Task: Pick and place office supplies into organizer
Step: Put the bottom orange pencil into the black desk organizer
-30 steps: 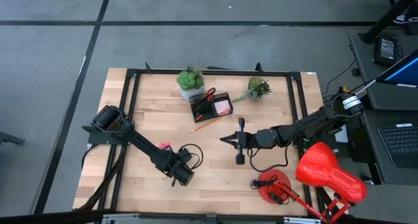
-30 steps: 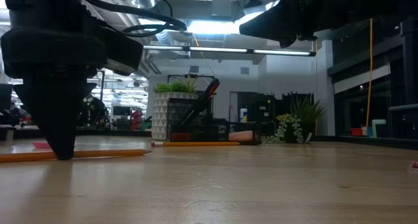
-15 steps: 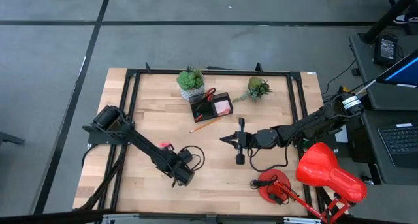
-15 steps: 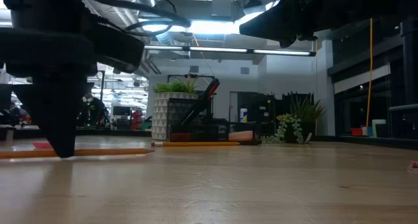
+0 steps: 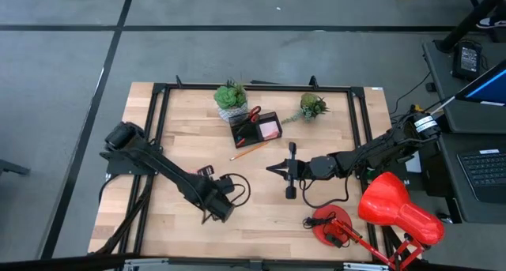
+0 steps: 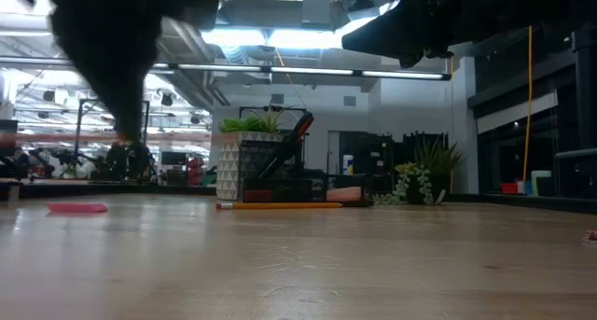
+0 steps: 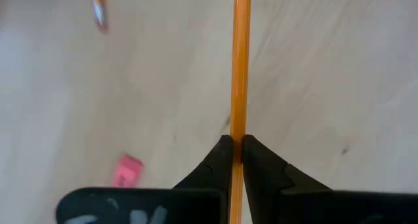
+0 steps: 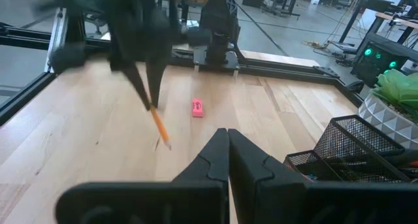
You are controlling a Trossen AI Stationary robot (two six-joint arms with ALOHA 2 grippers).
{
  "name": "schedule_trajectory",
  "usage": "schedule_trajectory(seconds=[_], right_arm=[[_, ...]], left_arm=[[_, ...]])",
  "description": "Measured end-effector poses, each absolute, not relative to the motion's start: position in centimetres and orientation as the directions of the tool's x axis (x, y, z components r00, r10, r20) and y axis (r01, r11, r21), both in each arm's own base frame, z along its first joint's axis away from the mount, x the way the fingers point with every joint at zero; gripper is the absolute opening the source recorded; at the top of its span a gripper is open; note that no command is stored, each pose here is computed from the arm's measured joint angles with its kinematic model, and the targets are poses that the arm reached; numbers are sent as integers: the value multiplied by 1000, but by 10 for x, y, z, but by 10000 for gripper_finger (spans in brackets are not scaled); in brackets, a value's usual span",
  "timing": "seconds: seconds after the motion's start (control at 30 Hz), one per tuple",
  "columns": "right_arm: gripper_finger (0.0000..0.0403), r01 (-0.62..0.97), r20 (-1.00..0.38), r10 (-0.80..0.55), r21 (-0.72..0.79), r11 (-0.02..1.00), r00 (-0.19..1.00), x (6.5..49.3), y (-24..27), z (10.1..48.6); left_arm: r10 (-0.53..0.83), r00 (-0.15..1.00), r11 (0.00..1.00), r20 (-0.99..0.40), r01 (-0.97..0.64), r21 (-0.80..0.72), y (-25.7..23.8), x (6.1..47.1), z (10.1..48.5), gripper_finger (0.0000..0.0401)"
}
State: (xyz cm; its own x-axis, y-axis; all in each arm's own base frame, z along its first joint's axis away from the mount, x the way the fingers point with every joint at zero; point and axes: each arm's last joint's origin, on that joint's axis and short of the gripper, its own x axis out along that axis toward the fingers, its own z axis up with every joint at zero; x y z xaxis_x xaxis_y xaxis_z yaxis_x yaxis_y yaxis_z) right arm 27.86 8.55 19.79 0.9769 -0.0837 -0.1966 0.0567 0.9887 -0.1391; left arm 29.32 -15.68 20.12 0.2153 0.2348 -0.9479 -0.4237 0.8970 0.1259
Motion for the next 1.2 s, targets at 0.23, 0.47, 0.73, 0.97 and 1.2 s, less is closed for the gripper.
schedule_trajectory(seconds=[0.23,0.47,0.73,0.97,1.2], right_arm=[[5,57,-197,-84,-140,988,977,279,85,198],[5,56,-197,-84,-142,988,977,279,86,198],[5,56,-197,-84,-144,988,977,279,86,198],[5,55,-197,-84,-149,987,977,279,86,198],[5,54,-199,-84,-151,987,976,279,85,198]], left_arm=[[328,443,910,-834,-386,153,-140,277,258,18],[392,657,916,-643,-347,204,-121,265,309,18],[389,777,921,-495,-328,209,-84,261,322,18],[355,854,933,-379,-304,191,-55,258,300,18],[360,902,928,-238,-322,185,-21,257,275,18]])
